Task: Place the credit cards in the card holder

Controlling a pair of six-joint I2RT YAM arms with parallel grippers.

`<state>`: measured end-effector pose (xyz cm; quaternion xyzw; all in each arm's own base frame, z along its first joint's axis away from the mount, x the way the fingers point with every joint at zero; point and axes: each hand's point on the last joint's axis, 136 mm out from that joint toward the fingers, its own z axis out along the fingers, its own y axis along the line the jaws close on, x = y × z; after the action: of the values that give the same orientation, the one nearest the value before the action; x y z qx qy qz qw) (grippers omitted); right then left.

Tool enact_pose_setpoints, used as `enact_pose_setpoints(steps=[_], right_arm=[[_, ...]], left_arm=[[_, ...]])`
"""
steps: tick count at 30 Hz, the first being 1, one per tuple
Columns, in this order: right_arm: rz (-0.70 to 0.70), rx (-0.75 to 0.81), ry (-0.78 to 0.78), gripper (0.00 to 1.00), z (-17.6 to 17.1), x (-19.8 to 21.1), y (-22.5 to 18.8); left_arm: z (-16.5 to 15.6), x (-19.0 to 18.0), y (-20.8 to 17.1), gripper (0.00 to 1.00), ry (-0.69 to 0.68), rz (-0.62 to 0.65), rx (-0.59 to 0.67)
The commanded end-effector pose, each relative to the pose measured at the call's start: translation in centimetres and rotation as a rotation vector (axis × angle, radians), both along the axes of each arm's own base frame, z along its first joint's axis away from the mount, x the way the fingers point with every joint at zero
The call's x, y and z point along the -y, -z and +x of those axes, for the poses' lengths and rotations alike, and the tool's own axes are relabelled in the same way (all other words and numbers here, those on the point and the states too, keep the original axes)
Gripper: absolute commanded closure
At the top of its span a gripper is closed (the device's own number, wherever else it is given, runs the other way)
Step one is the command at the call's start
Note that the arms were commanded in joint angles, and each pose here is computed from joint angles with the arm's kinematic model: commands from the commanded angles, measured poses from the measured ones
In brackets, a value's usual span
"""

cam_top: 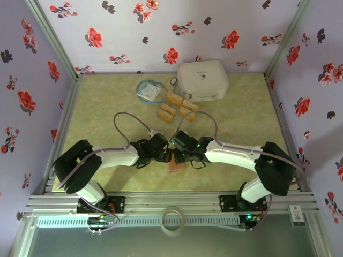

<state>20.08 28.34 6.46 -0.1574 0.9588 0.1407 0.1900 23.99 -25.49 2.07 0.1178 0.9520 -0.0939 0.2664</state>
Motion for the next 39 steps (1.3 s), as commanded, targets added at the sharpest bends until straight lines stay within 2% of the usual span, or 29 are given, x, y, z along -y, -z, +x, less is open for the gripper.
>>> enact_pose_setpoints(steps=[1, 39], right_arm=[[0.046, -0.007, 0.016, 1.0, 0.3, -0.8, 0.2], [-0.079, -0.021, 0.033, 1.0, 0.4, 1.0, 4.5]], left_arm=[[-1.5, -0.3, 3.2, 0.0, 0.019, 0.016, -0.087], [-1.4, -0.2, 3.1, 0.0, 0.023, 0.018, -0.086]])
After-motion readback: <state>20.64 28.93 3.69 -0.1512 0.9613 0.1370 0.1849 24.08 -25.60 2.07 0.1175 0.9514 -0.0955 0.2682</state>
